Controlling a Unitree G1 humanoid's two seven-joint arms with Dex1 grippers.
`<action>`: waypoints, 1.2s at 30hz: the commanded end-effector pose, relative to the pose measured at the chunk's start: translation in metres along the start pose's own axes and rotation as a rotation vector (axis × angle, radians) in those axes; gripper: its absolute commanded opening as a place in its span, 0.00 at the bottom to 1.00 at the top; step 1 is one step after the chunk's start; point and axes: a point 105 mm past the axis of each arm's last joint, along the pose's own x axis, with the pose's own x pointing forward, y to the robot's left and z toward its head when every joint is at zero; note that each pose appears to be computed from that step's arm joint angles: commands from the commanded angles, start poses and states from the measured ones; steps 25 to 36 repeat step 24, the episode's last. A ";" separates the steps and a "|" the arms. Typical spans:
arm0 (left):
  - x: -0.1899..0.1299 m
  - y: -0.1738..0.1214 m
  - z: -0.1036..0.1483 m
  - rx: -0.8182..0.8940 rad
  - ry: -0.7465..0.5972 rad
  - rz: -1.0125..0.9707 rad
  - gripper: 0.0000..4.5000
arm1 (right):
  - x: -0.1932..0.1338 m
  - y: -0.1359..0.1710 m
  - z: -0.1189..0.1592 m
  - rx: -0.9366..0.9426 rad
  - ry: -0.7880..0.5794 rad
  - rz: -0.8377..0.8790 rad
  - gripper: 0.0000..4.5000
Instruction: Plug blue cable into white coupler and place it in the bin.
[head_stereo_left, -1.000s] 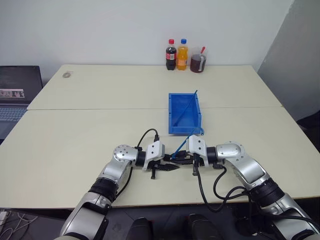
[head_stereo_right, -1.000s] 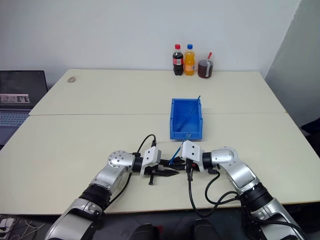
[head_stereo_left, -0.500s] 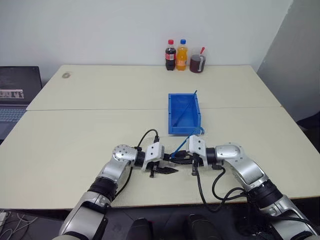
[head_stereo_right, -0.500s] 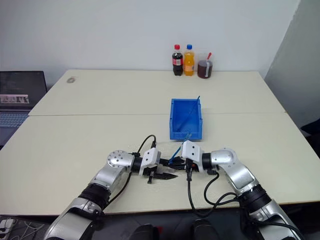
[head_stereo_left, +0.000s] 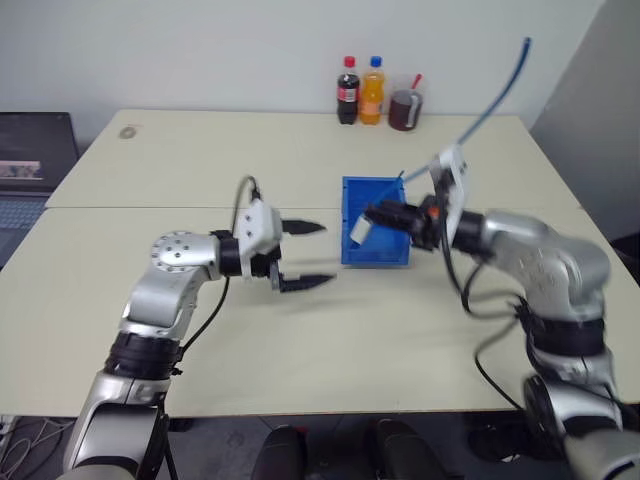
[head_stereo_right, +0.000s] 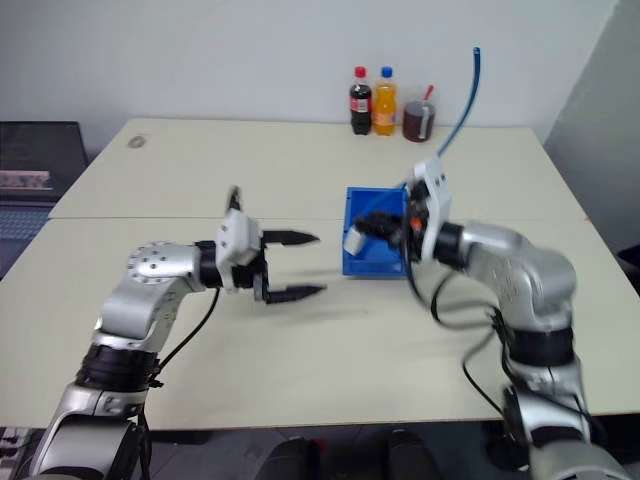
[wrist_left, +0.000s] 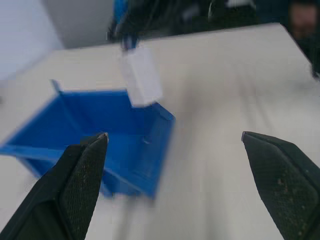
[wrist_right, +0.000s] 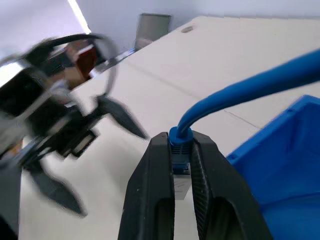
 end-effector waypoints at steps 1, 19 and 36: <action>0.001 -0.001 0.016 -0.051 -0.060 0.136 1.00 | 0.007 -0.028 0.014 0.075 0.015 -0.081 0.04; -0.011 0.017 -0.009 -0.176 0.006 0.456 1.00 | -0.008 -0.071 0.021 -0.068 0.109 -0.249 0.98; -0.024 0.035 -0.024 -0.239 0.013 0.589 1.00 | -0.050 -0.053 0.021 -0.334 -0.004 -0.364 0.99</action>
